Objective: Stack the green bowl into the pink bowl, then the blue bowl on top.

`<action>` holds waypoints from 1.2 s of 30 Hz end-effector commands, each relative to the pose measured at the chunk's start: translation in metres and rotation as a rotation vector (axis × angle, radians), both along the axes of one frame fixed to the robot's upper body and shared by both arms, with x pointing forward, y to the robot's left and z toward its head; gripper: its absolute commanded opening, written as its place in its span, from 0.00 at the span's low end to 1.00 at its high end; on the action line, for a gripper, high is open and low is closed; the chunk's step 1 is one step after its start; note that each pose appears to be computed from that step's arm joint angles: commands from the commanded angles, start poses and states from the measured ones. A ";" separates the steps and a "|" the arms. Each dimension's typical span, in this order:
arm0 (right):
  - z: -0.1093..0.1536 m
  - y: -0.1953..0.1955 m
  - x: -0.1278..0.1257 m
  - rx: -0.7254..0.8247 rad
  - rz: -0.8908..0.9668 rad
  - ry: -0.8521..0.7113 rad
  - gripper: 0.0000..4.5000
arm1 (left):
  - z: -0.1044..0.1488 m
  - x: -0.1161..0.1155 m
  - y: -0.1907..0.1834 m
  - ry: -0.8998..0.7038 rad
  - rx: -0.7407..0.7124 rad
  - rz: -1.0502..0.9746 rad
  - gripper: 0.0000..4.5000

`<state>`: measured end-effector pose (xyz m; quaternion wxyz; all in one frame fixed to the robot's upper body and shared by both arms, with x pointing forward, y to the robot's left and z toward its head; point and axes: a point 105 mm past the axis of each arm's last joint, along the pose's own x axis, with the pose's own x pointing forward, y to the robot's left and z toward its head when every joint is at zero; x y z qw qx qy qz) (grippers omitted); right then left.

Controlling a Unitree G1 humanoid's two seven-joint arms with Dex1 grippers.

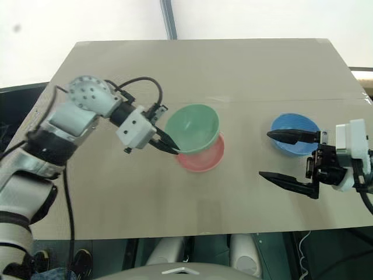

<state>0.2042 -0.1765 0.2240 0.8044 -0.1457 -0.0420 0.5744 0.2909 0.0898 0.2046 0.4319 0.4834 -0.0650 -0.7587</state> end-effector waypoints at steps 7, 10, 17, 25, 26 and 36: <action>0.009 0.000 -0.002 -0.002 -0.012 -0.062 1.00 | 0.017 -0.001 -0.006 -0.047 -0.045 -0.041 0.21; 0.008 0.000 -0.002 -0.002 -0.012 -0.061 1.00 | 0.022 0.002 -0.009 -0.072 -0.088 -0.034 0.44; 0.007 -0.002 0.002 -0.004 -0.005 -0.062 1.00 | 0.033 0.006 0.005 -0.036 -0.110 0.054 0.73; 0.004 -0.005 0.004 -0.022 -0.014 -0.057 1.00 | 0.070 0.014 0.054 0.213 -0.379 0.422 0.73; 0.003 -0.006 0.006 -0.029 -0.024 -0.056 1.00 | 0.067 0.012 0.070 0.243 -0.388 0.484 0.73; -0.010 -0.022 0.042 -0.149 -0.179 -0.076 1.00 | 0.036 -0.016 0.162 0.322 -0.435 0.879 0.73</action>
